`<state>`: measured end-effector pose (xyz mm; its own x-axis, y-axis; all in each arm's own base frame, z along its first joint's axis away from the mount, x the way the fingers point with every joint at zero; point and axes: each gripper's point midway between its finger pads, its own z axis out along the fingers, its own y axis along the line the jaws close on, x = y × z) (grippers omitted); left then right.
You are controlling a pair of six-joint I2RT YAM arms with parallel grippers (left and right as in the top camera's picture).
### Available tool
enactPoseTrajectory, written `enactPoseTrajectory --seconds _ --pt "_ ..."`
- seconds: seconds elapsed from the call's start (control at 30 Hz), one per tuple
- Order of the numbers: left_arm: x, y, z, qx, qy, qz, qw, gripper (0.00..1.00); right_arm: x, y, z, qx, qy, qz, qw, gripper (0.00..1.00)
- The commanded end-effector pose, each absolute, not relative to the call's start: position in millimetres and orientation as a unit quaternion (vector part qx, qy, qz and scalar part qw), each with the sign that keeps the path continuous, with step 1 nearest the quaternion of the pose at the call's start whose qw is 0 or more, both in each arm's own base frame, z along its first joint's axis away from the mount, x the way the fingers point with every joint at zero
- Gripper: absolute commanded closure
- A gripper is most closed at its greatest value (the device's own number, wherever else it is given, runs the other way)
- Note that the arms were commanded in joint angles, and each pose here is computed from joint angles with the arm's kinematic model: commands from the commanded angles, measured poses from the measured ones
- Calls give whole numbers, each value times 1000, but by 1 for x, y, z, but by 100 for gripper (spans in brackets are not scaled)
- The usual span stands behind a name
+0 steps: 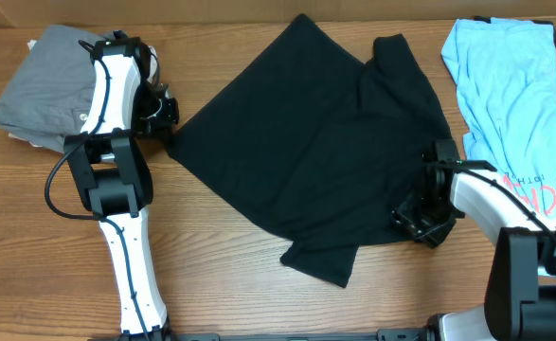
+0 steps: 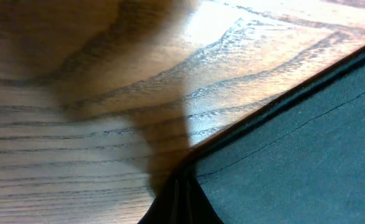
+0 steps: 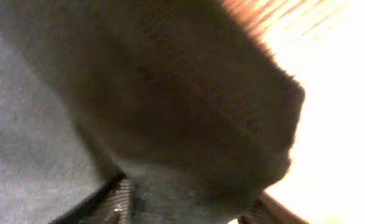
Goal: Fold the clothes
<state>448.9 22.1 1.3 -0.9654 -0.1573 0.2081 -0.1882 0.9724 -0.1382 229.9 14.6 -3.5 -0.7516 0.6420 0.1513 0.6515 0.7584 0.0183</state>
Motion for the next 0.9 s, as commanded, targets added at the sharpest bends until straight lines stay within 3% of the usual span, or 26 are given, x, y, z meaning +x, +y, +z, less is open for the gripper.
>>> enactPoseTrajectory --seconds 0.0,0.37,0.7,0.8,0.87 --pt "450 39 -10 100 -989 51 95 96 227 -1 -17 -374 -925 -21 64 96" --pt "452 40 -11 100 -990 51 90 96 212 -65 -16 -482 -873 -35 71 96" --pt "438 32 -7 92 -986 66 120 96 208 -40 -7 -456 -875 -123 102 96" --pt "430 27 -1 74 -985 74 137 96 210 -42 3 -443 -884 -124 81 86" --pt "427 26 6 66 -984 75 144 92 214 -44 14 -430 -892 -126 61 72"
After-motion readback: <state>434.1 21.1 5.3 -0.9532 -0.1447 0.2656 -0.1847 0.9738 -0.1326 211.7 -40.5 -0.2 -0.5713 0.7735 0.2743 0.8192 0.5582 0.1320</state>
